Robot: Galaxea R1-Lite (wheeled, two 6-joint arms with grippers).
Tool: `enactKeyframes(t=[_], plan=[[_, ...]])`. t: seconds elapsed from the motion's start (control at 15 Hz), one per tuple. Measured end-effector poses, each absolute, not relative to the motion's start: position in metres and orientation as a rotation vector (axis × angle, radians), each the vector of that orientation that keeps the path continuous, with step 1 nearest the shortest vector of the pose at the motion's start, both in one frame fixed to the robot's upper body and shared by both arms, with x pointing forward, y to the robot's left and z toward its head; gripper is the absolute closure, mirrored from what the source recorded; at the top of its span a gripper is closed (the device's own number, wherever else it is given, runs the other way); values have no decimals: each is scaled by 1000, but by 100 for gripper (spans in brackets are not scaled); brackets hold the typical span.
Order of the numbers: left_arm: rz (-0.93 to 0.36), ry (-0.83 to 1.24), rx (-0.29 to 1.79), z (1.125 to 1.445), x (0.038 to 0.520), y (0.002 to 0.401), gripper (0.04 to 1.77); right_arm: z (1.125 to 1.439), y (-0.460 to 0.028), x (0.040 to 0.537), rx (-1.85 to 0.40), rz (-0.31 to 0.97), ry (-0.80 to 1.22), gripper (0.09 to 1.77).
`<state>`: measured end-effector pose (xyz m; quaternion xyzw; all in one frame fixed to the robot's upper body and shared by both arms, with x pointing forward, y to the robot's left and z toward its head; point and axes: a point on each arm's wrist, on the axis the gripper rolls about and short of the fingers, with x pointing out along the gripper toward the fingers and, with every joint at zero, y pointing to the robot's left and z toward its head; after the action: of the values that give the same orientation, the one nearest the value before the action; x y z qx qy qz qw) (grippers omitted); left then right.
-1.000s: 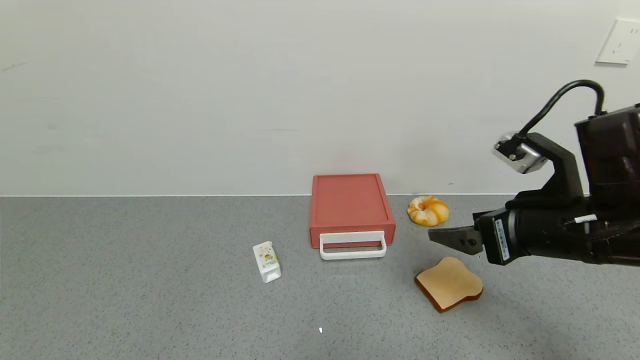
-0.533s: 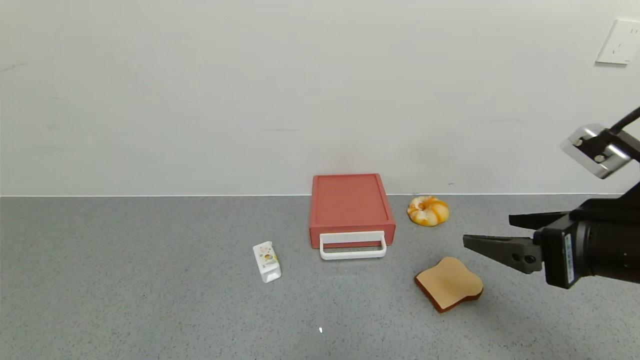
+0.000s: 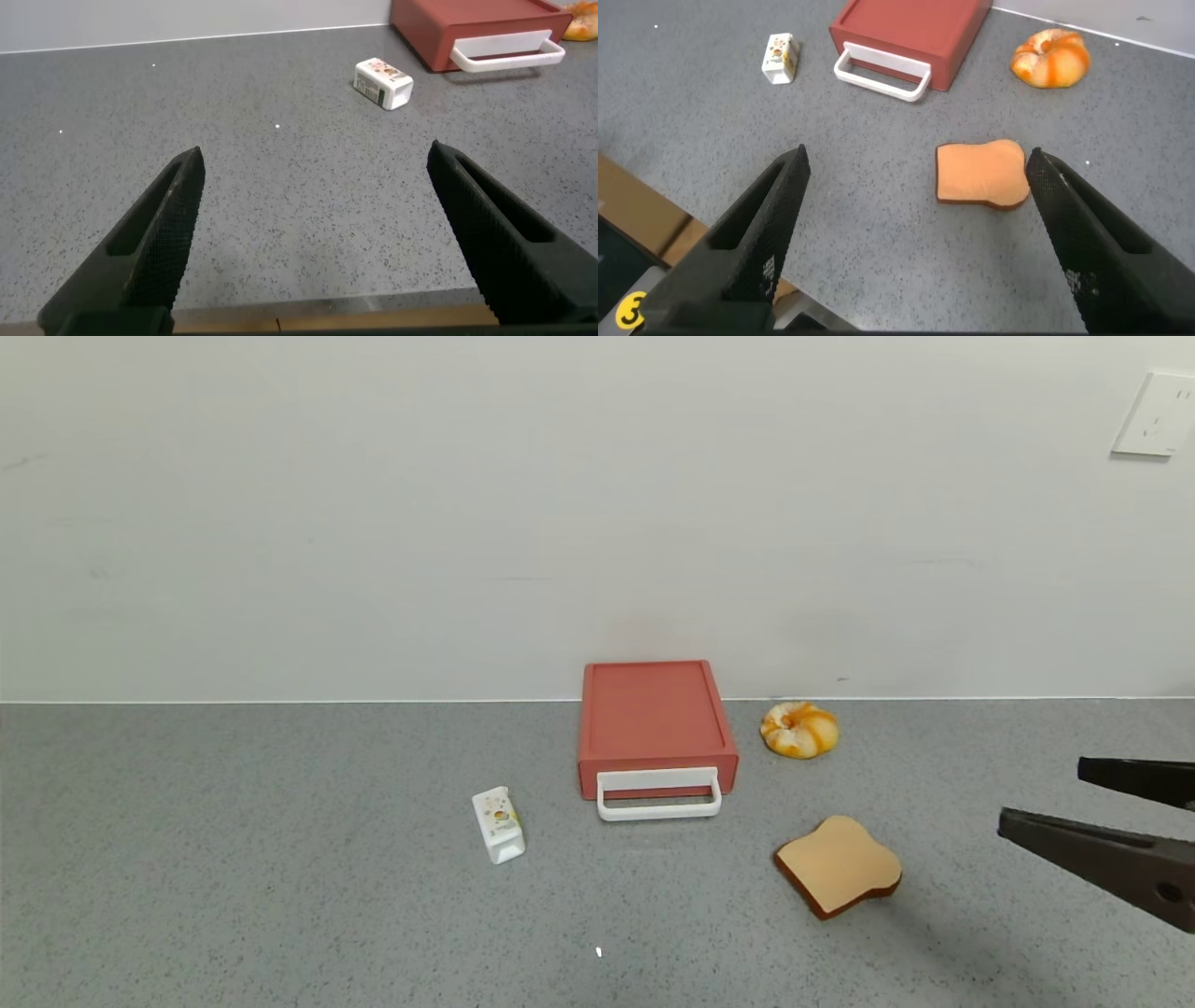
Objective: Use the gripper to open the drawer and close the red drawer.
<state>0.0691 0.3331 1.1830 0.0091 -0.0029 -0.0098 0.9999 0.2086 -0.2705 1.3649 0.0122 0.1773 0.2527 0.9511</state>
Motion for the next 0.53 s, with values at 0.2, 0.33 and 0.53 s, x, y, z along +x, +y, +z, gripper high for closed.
enactKeyframes(t=[0.2, 0.33, 0.53], plan=[[-20, -5, 18, 1183, 69, 333, 9, 1359, -287, 185, 41, 489, 317, 15], [-20, -5, 18, 1183, 69, 333, 9, 1355, -298, 170, 55, 458, 282, 15], [-20, -5, 18, 1183, 69, 333, 9, 1350, -314, 147, 75, 392, 227, 15]])
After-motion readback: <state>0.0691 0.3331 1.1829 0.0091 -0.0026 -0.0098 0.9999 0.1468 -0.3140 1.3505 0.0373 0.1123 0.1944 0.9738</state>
